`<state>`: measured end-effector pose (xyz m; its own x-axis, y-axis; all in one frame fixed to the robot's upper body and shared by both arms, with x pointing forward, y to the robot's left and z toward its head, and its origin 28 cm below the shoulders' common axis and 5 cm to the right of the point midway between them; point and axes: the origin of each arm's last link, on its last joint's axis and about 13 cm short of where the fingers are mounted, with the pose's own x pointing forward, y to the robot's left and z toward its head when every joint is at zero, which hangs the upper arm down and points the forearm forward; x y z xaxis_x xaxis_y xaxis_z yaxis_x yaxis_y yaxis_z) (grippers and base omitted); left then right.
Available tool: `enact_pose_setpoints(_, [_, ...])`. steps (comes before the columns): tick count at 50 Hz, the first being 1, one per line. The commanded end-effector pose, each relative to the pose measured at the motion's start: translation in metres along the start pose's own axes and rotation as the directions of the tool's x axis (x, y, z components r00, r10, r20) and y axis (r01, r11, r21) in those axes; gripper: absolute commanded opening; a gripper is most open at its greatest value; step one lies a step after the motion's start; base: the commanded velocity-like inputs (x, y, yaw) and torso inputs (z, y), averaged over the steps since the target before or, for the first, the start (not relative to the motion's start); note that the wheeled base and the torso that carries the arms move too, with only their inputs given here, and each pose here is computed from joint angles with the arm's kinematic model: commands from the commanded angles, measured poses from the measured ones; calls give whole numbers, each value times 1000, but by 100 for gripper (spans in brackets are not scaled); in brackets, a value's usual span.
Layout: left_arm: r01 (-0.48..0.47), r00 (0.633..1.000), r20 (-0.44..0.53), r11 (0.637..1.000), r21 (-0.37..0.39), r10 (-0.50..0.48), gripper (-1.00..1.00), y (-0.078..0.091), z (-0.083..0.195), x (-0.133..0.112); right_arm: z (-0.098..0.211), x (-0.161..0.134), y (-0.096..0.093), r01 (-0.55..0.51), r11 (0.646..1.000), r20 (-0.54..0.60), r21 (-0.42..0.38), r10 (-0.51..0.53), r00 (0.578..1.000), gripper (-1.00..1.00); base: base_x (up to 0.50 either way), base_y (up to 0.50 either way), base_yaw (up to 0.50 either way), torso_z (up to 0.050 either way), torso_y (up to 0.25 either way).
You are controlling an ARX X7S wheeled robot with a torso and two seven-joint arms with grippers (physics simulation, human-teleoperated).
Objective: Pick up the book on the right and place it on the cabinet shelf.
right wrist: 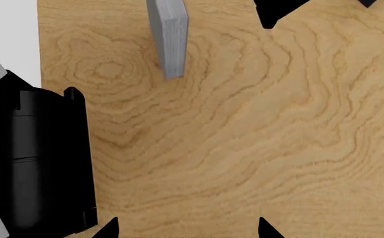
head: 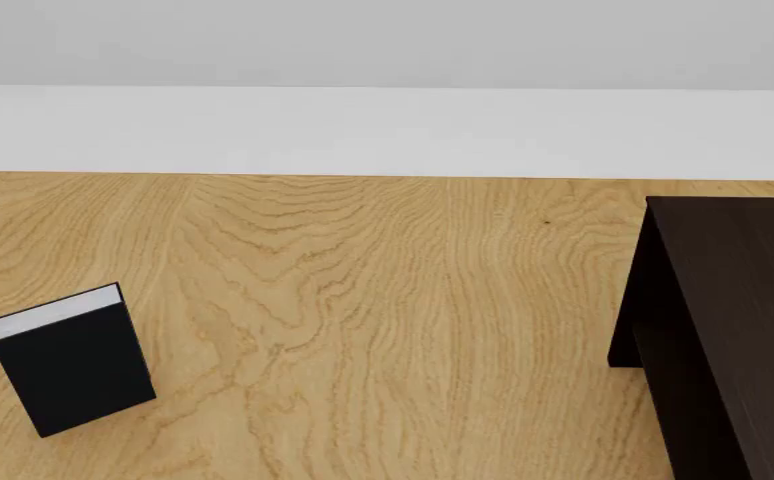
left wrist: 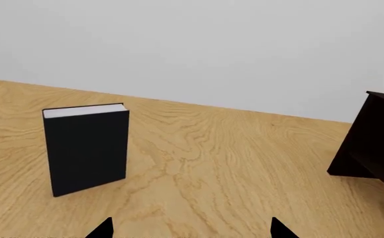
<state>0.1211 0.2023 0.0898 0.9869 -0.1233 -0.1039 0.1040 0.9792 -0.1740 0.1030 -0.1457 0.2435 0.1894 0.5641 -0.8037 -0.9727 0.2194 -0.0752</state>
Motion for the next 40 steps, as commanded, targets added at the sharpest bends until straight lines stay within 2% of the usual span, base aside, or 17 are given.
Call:
enact_pose_setpoints(1, [-8, 1000, 0, 1000, -8, 8, 100, 1, -1, -1, -5, 4, -2, 18, 1000, -15, -7, -18, 1000, 100, 0, 0, 0, 0, 0])
enact_pose_setpoints(40, [-16, 1000, -1, 1000, -7, 16, 100, 3, -2, 0, -20, 13, -11, 1, 1000, -122, -16, -3, 992, 100, 0, 0, 0, 0, 0])
